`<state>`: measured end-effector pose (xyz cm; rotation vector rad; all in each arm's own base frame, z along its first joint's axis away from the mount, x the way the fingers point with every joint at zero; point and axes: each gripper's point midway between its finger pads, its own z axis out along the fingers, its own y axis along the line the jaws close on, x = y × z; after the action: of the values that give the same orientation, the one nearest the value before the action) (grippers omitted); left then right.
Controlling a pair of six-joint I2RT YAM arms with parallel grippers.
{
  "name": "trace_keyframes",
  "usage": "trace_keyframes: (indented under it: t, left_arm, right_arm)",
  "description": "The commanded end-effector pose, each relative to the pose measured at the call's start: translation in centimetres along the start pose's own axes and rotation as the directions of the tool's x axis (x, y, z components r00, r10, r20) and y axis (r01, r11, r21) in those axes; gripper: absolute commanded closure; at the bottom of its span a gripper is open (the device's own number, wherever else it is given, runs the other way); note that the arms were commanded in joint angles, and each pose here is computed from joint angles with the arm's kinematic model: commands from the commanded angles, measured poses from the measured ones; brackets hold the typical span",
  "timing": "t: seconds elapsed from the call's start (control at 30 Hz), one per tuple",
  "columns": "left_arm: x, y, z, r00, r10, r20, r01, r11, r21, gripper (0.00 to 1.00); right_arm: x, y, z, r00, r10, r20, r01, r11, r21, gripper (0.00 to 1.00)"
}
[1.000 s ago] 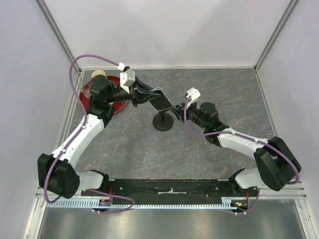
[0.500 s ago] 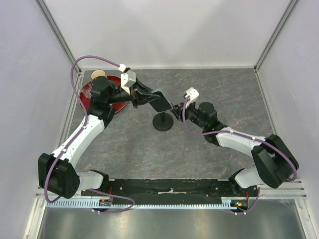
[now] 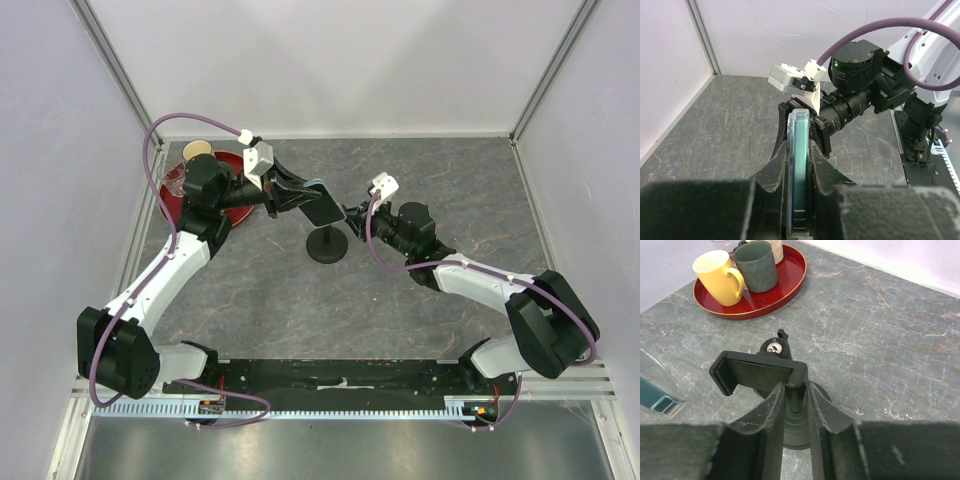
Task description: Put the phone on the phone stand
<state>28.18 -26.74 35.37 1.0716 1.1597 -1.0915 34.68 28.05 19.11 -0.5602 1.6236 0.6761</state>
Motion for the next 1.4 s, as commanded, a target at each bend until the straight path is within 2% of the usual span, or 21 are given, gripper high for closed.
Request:
trace_keyframes:
  t: [0.0,0.07,0.13,0.2,0.33,0.67,0.83,0.87,1.2,1.37]
  left_arm:
    - [-2.4,-0.4,-0.1,0.996,0.077,0.047,-0.077,0.997,-0.004,0.98]
    - [-2.6,-0.7,0.0,0.995,0.084,0.046,-0.086,0.996,0.031,0.98]
    - [-2.4,-0.8,0.5,0.996,0.076,0.038,-0.079,0.993,0.086,0.98]
    - [-1.2,-1.4,0.8,0.999,0.041,0.013,-0.042,0.982,0.184,0.98]
    - [-0.4,-1.4,1.3,1.0,0.026,-0.009,-0.022,0.961,0.277,0.98]
    - [2.2,1.2,2.9,0.999,-0.012,-0.037,0.024,0.94,0.341,0.98]
    - [2.7,1.2,4.5,1.0,-0.015,-0.026,0.024,0.916,0.4,0.98]
    - [3.1,1.6,4.8,1.0,0.018,-0.008,-0.013,0.912,0.409,0.98]
    - [5.3,4.2,4.6,0.999,0.037,-0.006,-0.033,0.928,0.371,0.98]
    - [6.5,5.4,3.8,0.997,0.064,-0.034,-0.053,0.967,0.251,0.98]
  right_arm:
    - [-2.8,0.5,0.7,0.997,-0.028,0.066,0.029,0.999,-0.022,0.76]
    - [-2.6,0.5,0.8,0.998,-0.028,0.053,0.03,0.999,-0.026,0.82]
    - [-2.3,0.7,1.1,0.999,-0.03,0.026,0.031,0.999,-0.039,0.94]
    - [-2.4,0.7,1.3,0.999,-0.049,0.014,0.05,0.998,-0.05,1.0]
    - [-1.2,0.6,1.5,0.998,-0.043,-0.034,0.039,0.993,-0.109,1.0]
    - [-0.6,1.6,1.9,0.995,-0.019,-0.098,-0.01,0.958,-0.287,1.0]
    - [0.0,2.1,2.0,0.992,-0.008,-0.128,-0.038,0.937,-0.348,1.0]
    - [-0.2,2.1,2.1,0.992,-0.007,-0.126,-0.038,0.936,-0.351,1.0]
    - [0.7,1.8,2.2,0.988,-0.001,-0.154,-0.055,0.932,-0.358,1.0]
    - [0.7,0.9,2.3,0.99,0.018,-0.14,-0.059,0.952,-0.3,1.0]
